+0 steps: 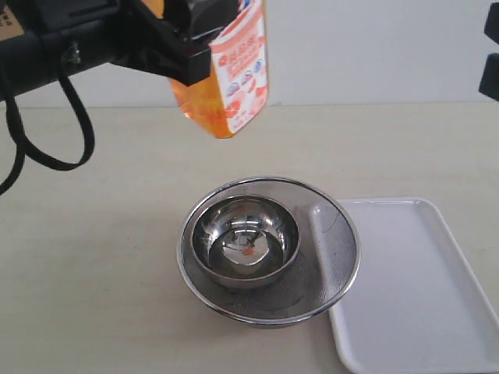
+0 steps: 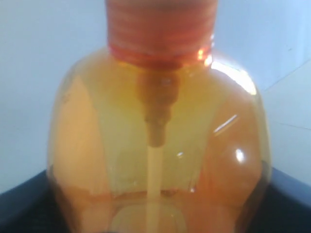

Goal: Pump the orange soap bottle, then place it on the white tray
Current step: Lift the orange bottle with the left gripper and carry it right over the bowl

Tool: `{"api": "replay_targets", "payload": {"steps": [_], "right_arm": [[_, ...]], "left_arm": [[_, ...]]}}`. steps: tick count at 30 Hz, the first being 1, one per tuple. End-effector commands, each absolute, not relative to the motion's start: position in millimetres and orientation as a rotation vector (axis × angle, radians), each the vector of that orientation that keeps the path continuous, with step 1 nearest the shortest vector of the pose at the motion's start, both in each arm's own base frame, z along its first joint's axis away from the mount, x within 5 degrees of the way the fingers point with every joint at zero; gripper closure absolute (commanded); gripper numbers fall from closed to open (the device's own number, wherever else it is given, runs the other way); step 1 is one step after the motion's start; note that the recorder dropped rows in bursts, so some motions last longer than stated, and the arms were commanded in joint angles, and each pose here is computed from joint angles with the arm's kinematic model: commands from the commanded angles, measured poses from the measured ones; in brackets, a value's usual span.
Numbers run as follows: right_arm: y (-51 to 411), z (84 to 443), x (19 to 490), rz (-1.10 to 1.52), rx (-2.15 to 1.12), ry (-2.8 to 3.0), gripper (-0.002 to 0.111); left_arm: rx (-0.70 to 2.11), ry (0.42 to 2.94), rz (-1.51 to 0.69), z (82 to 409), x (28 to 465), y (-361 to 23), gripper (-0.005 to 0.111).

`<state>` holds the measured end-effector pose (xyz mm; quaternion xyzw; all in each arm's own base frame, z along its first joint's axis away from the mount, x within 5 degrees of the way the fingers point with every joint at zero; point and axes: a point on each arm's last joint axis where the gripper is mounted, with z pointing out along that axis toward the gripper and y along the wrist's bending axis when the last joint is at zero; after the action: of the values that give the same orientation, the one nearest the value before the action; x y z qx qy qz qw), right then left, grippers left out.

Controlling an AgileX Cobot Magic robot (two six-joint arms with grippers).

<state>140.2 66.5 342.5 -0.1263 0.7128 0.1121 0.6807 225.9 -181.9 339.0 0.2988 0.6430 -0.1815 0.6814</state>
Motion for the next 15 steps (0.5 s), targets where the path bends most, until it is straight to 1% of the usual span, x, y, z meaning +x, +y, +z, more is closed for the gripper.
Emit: {"api": "replay_targets", "payload": {"steps": [1,5,9,10,14,15], "right_arm": [[42.1,341.8,134.6,0.116,-0.100,1.628,0.108],[16.3,338.7,121.2,-0.049,0.028,1.700,0.108],[-0.6,332.3,103.9,-0.133,0.061,1.798,0.108],[-9.0,330.9,94.3,-0.165,0.074,1.821,0.108],[-23.4,331.2,76.9,-0.179,0.120,1.814,0.108],[-27.3,331.1,69.4,-0.150,0.127,1.806,0.108]], "left_arm": [[0.678,1.325,-0.528,359.1,217.9,-207.5,0.102],[0.738,1.326,-0.578,352.0,218.3,-235.9,0.102],[0.783,1.316,-0.625,343.9,219.1,-265.6,0.102],[0.803,1.311,-0.646,340.5,220.0,-281.3,0.102],[0.855,1.318,-0.683,326.5,222.2,-316.6,0.102],[0.875,1.320,-0.699,319.7,222.8,-332.8,0.102]]}}
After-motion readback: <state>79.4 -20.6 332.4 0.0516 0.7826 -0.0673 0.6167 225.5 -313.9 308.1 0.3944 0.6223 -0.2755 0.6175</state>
